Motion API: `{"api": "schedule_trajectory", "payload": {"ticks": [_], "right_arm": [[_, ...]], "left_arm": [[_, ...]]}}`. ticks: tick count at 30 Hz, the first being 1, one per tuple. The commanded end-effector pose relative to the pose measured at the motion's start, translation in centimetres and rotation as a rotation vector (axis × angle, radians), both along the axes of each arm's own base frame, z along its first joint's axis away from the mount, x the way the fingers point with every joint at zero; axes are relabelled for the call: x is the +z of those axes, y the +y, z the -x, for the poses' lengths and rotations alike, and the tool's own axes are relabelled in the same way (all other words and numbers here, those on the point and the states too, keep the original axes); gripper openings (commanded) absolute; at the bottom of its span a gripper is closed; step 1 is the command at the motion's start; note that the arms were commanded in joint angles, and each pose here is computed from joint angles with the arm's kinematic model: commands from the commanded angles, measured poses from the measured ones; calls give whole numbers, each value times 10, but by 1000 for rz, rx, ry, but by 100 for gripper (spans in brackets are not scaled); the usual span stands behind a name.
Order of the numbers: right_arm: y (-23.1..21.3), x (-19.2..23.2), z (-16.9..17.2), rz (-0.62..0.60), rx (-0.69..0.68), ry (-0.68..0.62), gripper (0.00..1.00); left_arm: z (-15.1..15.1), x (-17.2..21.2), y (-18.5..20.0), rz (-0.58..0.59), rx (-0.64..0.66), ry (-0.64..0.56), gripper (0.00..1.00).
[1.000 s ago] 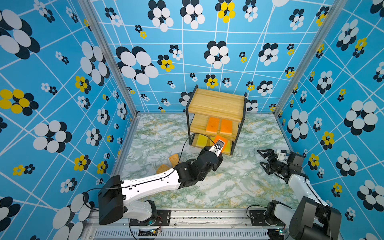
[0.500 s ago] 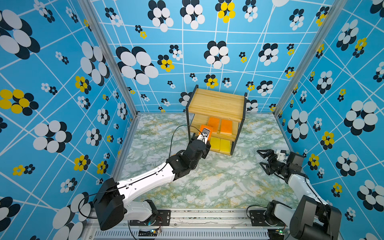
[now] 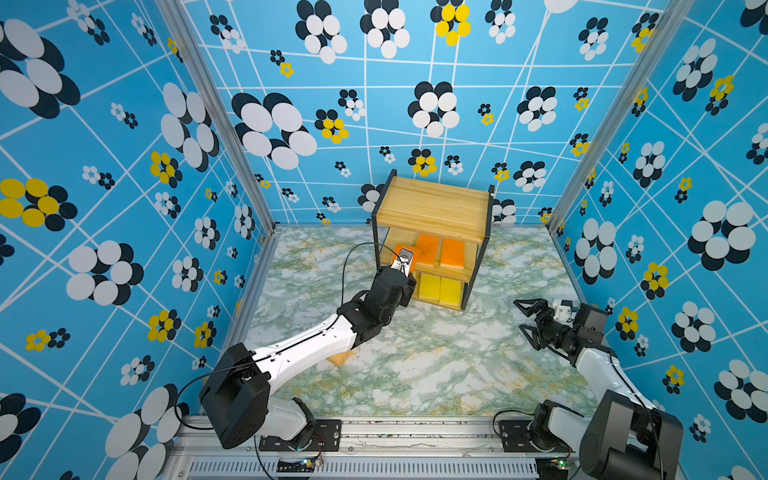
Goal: Place and organize the cleaning sponges onto the shelf
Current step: 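Carry the orange sponge with the left gripper onto the shelf's upper tier, then lower the orange sponge beside the other orange sponges and open the left gripper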
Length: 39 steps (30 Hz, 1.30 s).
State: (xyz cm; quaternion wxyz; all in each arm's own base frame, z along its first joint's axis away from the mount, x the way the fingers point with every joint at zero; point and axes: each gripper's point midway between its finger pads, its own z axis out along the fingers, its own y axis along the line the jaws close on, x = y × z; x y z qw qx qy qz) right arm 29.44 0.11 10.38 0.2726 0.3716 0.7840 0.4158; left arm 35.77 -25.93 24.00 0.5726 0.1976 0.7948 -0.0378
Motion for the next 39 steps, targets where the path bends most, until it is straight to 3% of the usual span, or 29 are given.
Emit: {"api": "schedule_trajectory", "payload": {"ticks": [1, 17, 39], "right_arm": [[-5, 10, -7, 22, -5, -38, 99], [-5, 12, -6, 23, -3, -37, 99], [-6, 14, -6, 29, -3, -40, 99]], "left_arm": [[-12, 20, -5, 33, -10, -44, 58], [-42, 14, -16, 21, -14, -50, 58], [-61, 9, -10, 33, 30, -84, 57]]}}
